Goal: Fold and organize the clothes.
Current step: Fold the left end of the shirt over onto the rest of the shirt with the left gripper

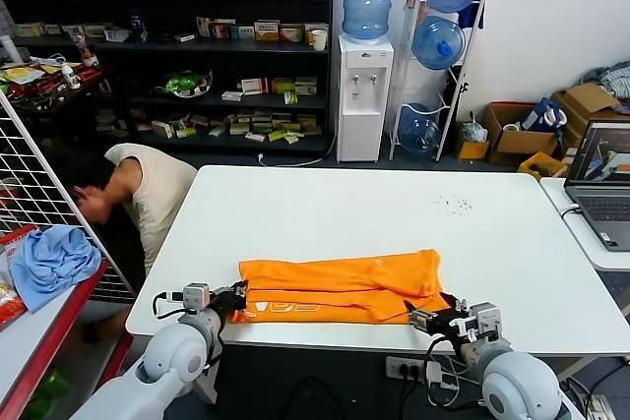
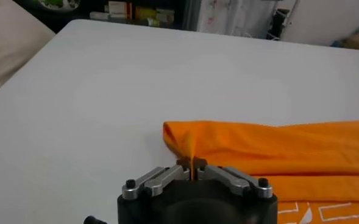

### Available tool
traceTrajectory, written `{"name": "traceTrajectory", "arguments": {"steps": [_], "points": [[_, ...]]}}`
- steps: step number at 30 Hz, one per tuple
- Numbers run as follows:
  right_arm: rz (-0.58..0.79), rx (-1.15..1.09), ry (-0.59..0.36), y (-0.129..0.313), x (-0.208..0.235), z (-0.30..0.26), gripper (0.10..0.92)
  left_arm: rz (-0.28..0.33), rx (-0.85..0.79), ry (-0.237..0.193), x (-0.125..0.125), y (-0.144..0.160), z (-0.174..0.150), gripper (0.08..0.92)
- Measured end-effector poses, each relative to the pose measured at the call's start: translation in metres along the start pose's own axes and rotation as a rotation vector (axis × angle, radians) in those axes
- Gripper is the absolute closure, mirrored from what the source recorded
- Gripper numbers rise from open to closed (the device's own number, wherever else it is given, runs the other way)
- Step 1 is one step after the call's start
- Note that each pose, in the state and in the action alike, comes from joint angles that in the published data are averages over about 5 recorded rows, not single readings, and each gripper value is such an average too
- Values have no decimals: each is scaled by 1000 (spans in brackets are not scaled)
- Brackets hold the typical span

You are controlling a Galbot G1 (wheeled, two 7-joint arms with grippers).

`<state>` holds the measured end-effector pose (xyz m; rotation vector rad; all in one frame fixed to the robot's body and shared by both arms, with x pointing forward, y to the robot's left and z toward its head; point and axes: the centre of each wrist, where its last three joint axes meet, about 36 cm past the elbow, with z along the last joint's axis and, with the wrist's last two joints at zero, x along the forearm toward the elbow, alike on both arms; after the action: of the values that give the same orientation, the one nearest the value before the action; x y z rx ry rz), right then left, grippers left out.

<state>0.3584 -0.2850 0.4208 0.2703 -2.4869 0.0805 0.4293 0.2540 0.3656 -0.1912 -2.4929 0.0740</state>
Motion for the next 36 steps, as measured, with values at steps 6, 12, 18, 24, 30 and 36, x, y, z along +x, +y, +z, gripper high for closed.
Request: {"name": "traceTrajectory", "arguments": {"steps": [6,12,18,24,30,36], "points": [[-1,-3,-16,1,3,-2,200,-90,-40,-17,0,36,-15,885],[-1,-8,-36,3,3,-5,200,-201,-85,-45,4,84,-31,885],[6,-6,-51,5,-1,-3,200,-228,-95,-68,16,92,-43,885],[29,0,-83,4,-5,-2,200,-147,-63,-108,30,54,-53,885],[76,5,-139,-5,-11,-5,200,-44,10,-103,38,4,-45,885],[139,9,-215,-16,-18,-6,200,33,79,-104,33,-42,-40,885]]}}
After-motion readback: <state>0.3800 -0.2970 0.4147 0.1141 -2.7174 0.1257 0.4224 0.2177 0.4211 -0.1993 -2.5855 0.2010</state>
